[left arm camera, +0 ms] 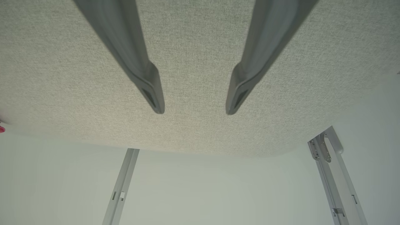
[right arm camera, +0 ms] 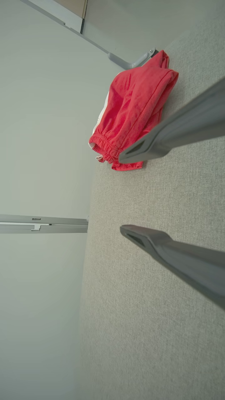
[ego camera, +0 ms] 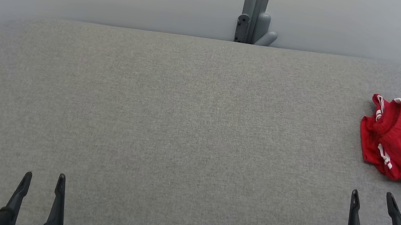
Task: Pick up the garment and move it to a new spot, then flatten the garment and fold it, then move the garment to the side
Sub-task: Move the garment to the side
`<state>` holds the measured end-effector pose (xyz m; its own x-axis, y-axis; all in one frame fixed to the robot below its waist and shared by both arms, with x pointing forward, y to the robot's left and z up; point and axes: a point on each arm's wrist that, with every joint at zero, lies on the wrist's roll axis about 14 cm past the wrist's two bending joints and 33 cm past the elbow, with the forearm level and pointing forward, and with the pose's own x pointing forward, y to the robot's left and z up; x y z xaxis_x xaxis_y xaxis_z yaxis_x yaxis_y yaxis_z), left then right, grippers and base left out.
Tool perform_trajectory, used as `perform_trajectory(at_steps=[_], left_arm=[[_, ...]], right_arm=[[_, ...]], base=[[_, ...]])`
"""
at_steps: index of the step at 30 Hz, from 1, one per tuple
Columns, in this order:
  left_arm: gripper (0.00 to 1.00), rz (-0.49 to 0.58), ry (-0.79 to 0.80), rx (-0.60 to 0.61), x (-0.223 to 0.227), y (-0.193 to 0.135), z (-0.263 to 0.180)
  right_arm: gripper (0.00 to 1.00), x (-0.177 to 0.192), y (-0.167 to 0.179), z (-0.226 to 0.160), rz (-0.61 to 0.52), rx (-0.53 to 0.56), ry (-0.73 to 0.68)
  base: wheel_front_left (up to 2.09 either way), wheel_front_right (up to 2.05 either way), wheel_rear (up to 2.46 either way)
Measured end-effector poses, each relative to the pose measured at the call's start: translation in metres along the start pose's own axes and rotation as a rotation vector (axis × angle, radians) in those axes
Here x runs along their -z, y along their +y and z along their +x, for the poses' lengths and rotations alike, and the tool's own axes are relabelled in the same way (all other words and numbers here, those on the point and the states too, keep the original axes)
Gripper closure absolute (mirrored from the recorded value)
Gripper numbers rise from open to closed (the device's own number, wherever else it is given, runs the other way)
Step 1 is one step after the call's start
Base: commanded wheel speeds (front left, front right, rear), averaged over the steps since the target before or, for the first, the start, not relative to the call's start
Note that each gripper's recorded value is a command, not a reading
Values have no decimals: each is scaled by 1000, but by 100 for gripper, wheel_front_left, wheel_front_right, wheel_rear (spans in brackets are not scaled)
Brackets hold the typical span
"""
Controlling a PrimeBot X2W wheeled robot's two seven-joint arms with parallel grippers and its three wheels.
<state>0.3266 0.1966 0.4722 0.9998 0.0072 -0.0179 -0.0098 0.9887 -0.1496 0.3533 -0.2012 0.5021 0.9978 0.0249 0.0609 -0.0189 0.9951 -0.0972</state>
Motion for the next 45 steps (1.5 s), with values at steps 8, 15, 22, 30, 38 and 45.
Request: perform_trajectory(at_steps=[8,15,22,30,38,45], left_arm=[[0,-1,-1,12,0,-4,1],[0,-2,0,18,0,-5,2],[0,-4,3,18,1,-5,3],[0,-9,0,18,0,-5,2],[0,-9,-3,14,-1,-4,2],[0,-9,-6,-14,-1,4,-4]], right_arm=[[0,3,-11,-5,2,34,10],[0,6,-19,-7,3,61,19],[0,8,-20,-8,2,65,27],[0,10,-20,-10,-1,63,34],[0,12,-17,-9,-2,54,41],[0,13,-8,-5,1,24,42]], base=[[0,0,0],[0,0,0],[0,0,0],[0,0,0],[0,0,0],[0,0,0]])
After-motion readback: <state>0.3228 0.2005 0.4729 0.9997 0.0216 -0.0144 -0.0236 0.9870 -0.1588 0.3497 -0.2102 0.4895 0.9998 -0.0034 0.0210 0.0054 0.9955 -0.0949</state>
